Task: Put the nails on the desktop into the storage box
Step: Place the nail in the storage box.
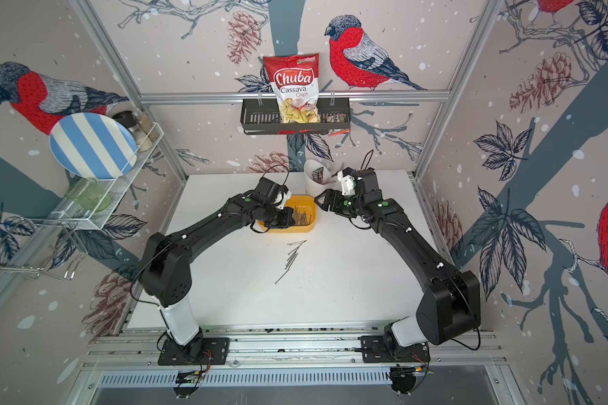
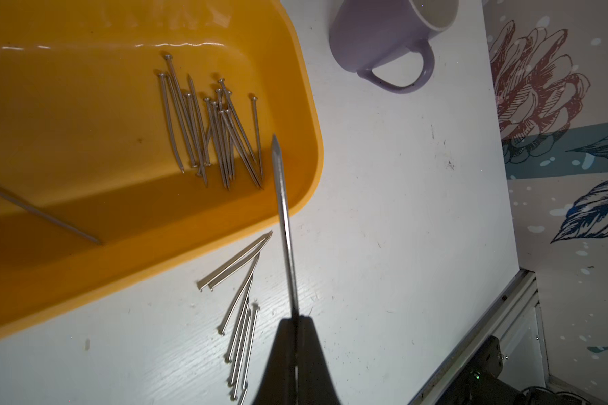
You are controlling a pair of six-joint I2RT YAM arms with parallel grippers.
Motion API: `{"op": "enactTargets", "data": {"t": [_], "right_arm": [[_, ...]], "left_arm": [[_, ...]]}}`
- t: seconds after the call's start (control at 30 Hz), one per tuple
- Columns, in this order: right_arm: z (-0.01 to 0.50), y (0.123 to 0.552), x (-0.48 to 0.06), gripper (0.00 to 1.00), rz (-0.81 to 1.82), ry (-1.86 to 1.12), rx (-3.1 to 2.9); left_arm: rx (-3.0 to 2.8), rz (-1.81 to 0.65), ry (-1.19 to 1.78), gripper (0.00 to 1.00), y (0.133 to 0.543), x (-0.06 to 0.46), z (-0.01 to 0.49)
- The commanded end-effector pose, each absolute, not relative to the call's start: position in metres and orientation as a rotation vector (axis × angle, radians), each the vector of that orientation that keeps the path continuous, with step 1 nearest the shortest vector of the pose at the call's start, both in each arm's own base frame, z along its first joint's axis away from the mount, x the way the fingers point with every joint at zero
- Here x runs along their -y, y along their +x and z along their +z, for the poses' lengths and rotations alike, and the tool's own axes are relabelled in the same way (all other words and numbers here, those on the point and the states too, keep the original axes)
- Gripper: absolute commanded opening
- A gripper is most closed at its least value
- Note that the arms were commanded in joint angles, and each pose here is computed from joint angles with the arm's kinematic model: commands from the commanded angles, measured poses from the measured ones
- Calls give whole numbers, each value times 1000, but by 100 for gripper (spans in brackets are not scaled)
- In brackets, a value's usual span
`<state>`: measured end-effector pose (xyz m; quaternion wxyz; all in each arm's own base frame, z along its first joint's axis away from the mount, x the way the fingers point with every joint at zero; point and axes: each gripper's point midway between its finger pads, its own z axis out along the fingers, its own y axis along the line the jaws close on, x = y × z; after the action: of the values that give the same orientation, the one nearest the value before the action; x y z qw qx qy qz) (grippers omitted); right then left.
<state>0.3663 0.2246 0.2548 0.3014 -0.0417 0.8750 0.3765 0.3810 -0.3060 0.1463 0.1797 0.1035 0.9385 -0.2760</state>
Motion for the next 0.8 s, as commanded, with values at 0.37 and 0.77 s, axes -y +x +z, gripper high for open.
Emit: {"op": "enactTargets", "data": {"t": [0.37,0.77], "right_arm": [[244,361,-223,79,990,-243,-2340],[222,352,-252,79,878,-332,-2443]], "left_arm": [[-2777,-624,241,0,420,297,81],[-2764,-659,267,19,423,297,79]]}}
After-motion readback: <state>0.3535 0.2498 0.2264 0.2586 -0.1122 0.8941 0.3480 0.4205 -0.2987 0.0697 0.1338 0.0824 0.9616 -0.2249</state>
